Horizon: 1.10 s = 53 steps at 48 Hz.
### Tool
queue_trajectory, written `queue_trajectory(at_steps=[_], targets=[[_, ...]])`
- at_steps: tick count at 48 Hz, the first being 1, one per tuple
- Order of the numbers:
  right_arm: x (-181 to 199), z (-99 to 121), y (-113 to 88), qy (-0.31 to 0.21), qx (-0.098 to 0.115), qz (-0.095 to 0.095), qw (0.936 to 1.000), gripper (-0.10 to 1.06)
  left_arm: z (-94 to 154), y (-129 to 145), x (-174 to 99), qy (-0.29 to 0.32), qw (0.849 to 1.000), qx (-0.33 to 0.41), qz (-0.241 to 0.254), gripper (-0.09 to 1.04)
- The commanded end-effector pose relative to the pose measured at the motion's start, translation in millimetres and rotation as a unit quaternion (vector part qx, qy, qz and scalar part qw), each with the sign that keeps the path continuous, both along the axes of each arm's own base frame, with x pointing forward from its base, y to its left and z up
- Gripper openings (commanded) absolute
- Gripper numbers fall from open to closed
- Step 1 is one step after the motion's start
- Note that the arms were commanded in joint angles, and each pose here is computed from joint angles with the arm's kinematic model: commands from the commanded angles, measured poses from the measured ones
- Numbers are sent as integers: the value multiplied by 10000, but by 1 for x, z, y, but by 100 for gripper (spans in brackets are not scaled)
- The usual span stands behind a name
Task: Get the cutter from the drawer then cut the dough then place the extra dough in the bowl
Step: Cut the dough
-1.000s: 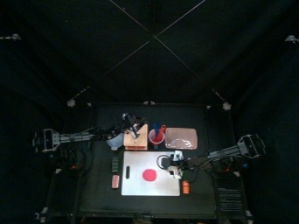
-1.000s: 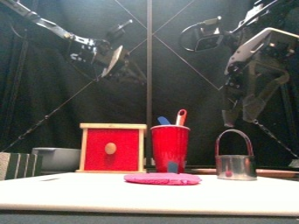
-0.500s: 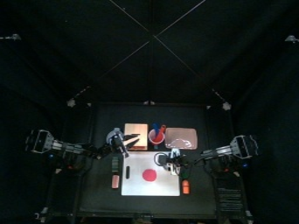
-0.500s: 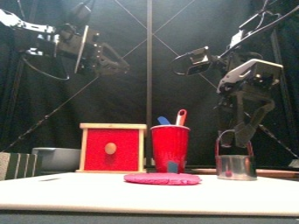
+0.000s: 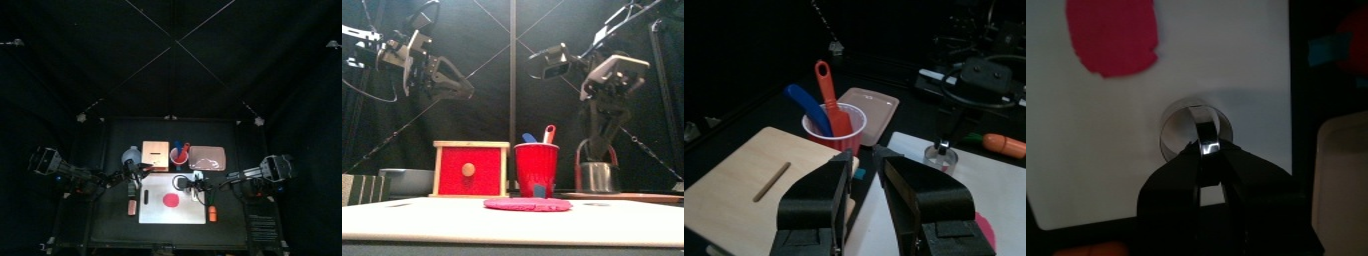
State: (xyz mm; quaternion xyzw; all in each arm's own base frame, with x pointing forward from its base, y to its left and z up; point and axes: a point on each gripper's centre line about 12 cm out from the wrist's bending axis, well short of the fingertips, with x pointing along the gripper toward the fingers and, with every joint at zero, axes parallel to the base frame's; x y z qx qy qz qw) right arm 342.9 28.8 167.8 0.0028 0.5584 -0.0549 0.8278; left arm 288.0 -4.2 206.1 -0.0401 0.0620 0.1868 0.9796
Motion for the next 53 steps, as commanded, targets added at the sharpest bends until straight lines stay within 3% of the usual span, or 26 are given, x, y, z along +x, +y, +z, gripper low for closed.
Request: queue_trajectory(at_steps=[1, 8, 17, 26, 40, 53], targets=[[23, 33, 10, -449, 113, 44, 9989, 53, 7, -13, 1, -111, 9995, 55, -279, 67], [52, 46, 23, -628, 321, 26, 9975, 53, 1, -19, -3, -40, 9986, 185, -489, 67], [81, 30, 34, -453, 353, 34, 9983, 52, -10, -16, -11, 126, 9987, 191, -454, 67], [98, 18, 43, -120, 274, 61, 9995, 52, -18, -14, -18, 263, 9984, 229, -451, 67], [110, 9, 46, -3, 207, 58, 9998, 52, -23, -11, -26, 334, 9981, 242, -451, 67], [110, 17, 42, 138, -9, 72, 9999, 52, -23, -13, -26, 321, 9980, 227, -487, 67]])
